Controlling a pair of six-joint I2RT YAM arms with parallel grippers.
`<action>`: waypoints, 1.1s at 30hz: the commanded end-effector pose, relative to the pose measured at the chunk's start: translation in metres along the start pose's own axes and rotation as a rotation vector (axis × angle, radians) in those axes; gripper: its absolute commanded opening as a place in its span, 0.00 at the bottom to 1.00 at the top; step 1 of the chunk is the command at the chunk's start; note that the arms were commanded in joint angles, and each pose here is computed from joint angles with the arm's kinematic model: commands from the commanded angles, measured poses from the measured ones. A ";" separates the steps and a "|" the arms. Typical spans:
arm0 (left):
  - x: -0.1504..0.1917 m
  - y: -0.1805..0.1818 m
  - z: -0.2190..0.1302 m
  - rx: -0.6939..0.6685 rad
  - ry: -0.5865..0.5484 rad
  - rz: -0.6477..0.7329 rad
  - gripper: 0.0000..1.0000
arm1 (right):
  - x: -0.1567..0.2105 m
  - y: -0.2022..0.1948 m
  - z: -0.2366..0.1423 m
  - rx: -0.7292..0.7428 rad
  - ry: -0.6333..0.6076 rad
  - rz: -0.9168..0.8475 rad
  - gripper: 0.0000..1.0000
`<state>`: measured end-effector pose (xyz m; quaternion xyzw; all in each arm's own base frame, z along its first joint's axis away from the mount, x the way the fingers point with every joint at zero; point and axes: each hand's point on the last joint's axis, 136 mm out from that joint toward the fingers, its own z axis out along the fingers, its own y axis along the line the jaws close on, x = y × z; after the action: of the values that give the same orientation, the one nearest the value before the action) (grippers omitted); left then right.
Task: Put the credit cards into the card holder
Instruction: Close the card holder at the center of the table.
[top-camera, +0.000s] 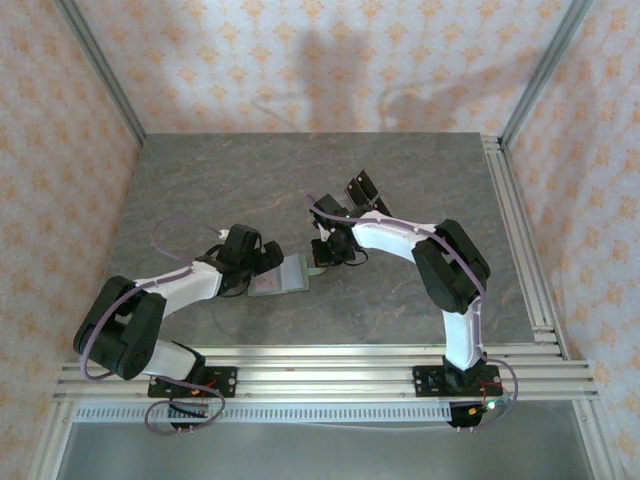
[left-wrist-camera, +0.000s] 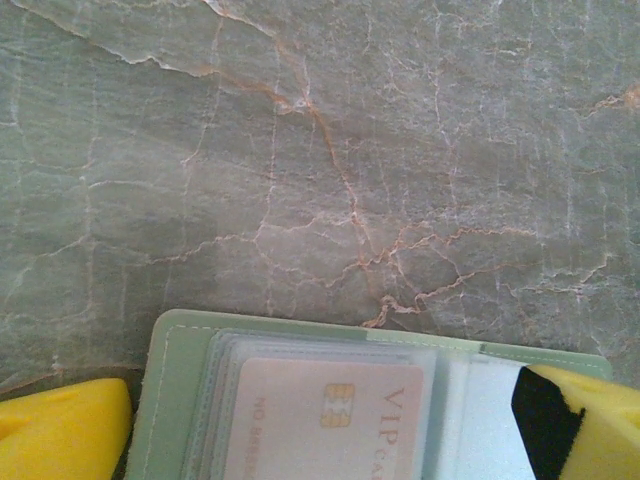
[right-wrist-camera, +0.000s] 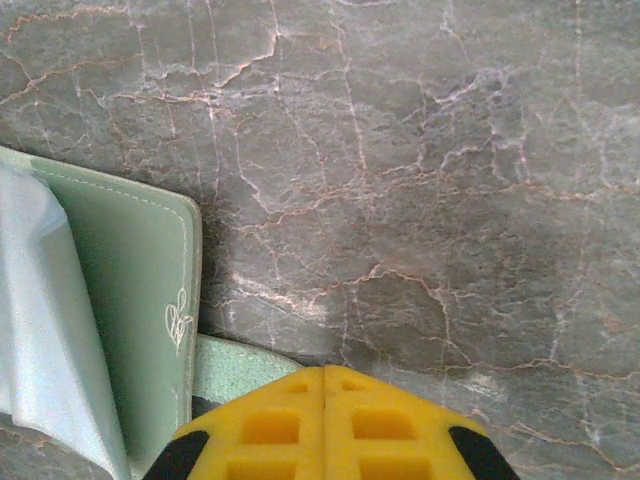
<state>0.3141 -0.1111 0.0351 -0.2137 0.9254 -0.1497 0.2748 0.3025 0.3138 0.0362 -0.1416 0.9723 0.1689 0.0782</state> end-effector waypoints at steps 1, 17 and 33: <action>-0.004 -0.016 -0.006 0.097 -0.013 -0.017 1.00 | -0.001 0.002 0.000 -0.010 -0.005 0.008 0.00; -0.015 -0.078 -0.040 0.313 -0.058 -0.058 1.00 | -0.002 0.002 0.009 -0.019 0.009 0.012 0.00; 0.004 -0.148 -0.047 0.420 -0.068 -0.012 1.00 | -0.004 -0.009 -0.001 -0.019 -0.014 0.042 0.00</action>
<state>0.3187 -0.2180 0.1025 -0.1634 0.8835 -0.3039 0.3168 0.3081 0.3062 0.0277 -0.1235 0.9749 0.1715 0.0697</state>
